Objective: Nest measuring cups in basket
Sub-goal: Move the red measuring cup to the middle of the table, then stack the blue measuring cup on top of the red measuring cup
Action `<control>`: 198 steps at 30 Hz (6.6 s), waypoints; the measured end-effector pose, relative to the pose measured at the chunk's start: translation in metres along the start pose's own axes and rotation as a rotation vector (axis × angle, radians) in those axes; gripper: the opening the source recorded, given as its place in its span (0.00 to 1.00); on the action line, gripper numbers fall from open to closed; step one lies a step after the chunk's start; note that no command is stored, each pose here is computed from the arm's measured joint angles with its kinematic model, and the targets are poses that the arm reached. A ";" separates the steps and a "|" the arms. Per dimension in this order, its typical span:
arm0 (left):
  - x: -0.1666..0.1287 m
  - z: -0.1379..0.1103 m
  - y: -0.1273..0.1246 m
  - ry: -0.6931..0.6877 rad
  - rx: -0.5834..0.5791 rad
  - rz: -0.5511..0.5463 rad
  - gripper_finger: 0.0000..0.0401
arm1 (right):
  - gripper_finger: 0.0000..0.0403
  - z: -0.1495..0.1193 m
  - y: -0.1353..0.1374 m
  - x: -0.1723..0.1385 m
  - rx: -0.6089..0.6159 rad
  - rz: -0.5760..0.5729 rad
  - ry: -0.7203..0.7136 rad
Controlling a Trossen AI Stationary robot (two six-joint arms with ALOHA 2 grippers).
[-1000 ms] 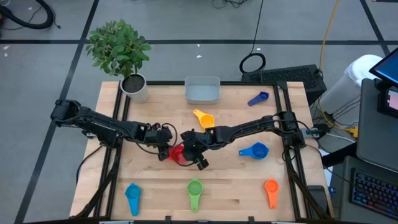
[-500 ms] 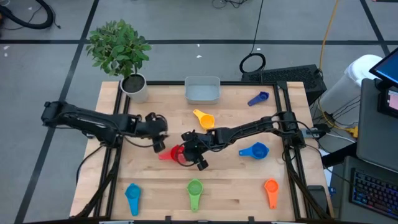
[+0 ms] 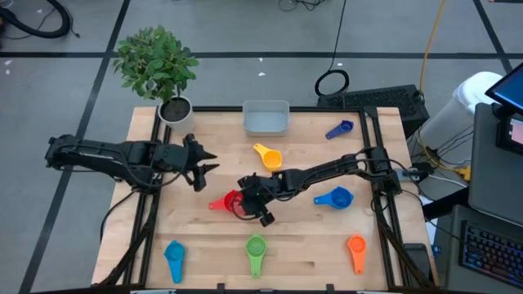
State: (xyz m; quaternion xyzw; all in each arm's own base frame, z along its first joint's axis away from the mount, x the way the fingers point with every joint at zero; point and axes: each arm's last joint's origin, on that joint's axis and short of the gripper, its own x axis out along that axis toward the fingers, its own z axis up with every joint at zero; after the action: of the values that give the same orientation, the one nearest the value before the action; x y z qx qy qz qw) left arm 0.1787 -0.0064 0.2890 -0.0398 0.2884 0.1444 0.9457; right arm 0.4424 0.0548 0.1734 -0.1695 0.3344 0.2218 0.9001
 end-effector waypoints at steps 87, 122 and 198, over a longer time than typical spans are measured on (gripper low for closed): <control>0.002 -0.006 0.000 0.067 0.012 0.012 0.36 | 0.02 -0.053 0.024 -0.032 0.034 0.227 0.478; 0.001 -0.008 0.000 0.081 0.020 0.013 0.36 | 0.37 -0.036 0.043 -0.155 0.258 0.018 0.564; 0.000 -0.008 -0.003 0.076 0.018 -0.003 0.36 | 0.00 -0.085 0.129 -0.181 0.582 -0.203 0.532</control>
State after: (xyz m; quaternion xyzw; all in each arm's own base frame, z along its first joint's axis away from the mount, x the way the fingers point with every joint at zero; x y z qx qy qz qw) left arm 0.1756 -0.0106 0.2821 -0.0370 0.3254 0.1389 0.9346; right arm 0.2091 0.0737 0.2144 0.0086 0.5861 -0.0237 0.8099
